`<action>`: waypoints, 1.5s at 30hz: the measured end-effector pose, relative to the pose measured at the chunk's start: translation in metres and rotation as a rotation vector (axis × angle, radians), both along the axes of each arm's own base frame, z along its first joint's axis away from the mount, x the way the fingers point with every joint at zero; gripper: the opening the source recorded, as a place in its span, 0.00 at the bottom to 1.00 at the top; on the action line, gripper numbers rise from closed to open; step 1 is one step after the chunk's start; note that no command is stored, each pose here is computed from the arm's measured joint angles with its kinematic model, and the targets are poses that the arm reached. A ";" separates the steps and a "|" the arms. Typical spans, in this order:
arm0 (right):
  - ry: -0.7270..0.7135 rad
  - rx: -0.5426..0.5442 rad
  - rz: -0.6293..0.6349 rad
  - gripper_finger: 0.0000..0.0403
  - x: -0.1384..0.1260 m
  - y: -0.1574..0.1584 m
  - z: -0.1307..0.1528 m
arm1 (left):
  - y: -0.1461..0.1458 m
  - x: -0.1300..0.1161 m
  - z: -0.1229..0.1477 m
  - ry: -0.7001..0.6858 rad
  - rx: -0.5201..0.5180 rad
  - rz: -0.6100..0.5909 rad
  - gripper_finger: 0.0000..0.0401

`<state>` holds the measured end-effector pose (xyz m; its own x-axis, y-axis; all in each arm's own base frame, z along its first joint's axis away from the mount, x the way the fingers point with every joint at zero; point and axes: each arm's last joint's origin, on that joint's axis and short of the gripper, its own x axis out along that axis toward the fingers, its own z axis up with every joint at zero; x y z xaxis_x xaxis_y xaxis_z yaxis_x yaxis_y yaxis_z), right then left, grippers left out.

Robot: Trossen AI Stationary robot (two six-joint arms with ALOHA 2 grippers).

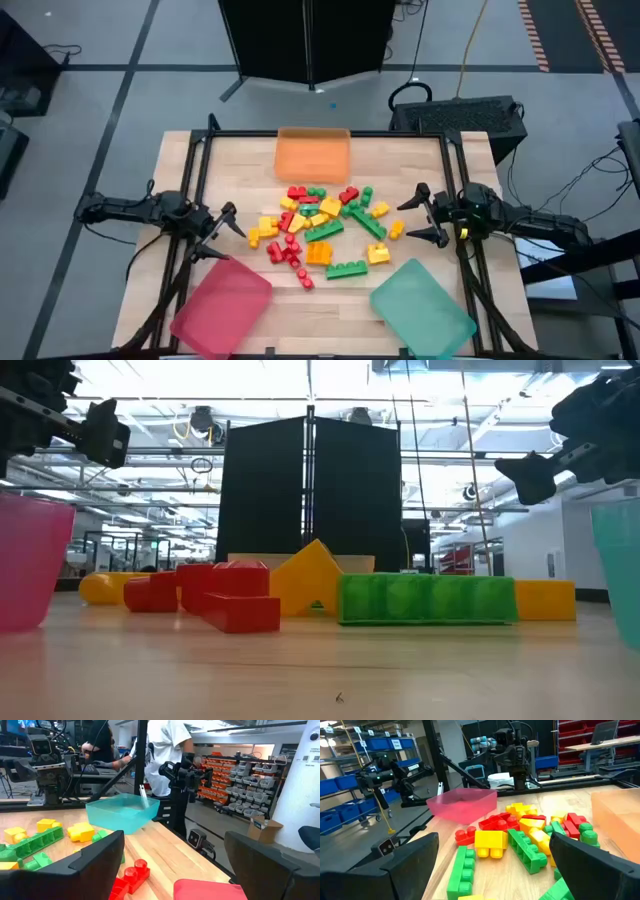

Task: Sort blocks

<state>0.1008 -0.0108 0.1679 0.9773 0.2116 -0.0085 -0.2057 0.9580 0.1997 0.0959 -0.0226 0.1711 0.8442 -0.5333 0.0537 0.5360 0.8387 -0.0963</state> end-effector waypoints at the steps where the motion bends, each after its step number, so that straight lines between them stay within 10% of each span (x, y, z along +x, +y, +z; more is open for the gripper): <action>1: 0.000 0.000 0.000 0.93 0.000 0.000 0.000 | 0.000 0.000 0.000 0.000 0.000 -0.001 0.86; 45: -0.098 -0.022 -0.110 0.93 0.000 -0.003 0.009 | 0.000 0.000 0.000 0.000 0.000 0.000 0.86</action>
